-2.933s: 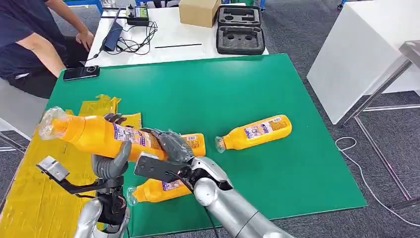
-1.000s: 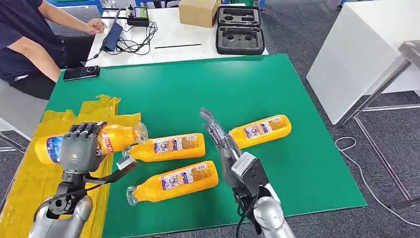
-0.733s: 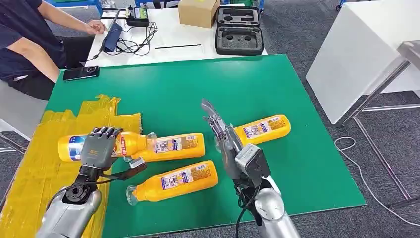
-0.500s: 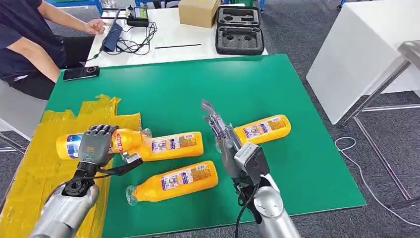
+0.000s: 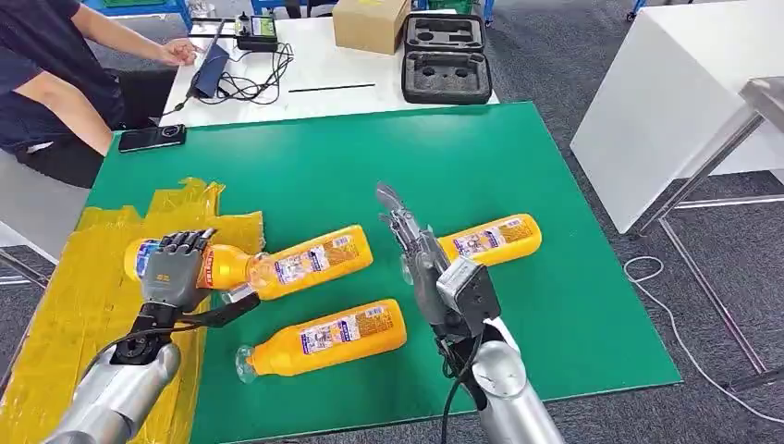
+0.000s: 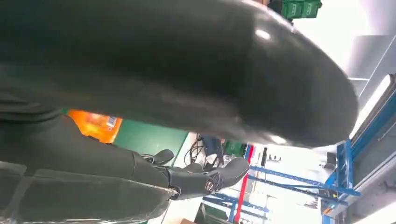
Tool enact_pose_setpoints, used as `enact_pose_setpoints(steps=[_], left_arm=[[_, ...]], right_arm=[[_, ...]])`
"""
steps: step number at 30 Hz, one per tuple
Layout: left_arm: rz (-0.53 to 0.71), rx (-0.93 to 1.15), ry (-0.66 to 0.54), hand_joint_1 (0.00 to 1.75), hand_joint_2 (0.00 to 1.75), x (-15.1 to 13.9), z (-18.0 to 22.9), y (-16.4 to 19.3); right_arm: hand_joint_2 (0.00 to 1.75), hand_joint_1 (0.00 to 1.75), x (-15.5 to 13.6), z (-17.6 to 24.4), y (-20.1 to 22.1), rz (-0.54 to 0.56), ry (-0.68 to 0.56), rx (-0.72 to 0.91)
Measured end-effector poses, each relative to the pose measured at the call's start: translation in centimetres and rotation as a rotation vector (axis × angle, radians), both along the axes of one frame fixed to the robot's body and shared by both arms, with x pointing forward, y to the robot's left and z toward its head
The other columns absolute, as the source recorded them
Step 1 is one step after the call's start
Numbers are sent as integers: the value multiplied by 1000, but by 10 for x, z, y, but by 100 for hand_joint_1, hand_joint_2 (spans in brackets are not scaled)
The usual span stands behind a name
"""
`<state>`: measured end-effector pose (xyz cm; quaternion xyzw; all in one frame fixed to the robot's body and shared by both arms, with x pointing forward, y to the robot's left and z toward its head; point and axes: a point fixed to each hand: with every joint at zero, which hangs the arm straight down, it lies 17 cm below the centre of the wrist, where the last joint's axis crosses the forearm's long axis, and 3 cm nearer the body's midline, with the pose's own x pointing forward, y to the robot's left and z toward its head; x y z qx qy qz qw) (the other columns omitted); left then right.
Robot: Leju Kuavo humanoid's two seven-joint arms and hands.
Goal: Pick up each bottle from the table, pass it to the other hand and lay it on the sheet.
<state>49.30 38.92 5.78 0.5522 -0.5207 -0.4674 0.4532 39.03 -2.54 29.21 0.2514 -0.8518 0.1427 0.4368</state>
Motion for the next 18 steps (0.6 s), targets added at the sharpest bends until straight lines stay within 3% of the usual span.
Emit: enact_pose_setpoints(steps=[8,18], left_arm=[[-45,-79,57,0,0,-14,-21,-1],[-2,-323,-12,0,0,-46,-10,17]], right_arm=[[0,0,2,-4,-2,-9,11,8],[0,0,-2,-9,12,7,26,-31]])
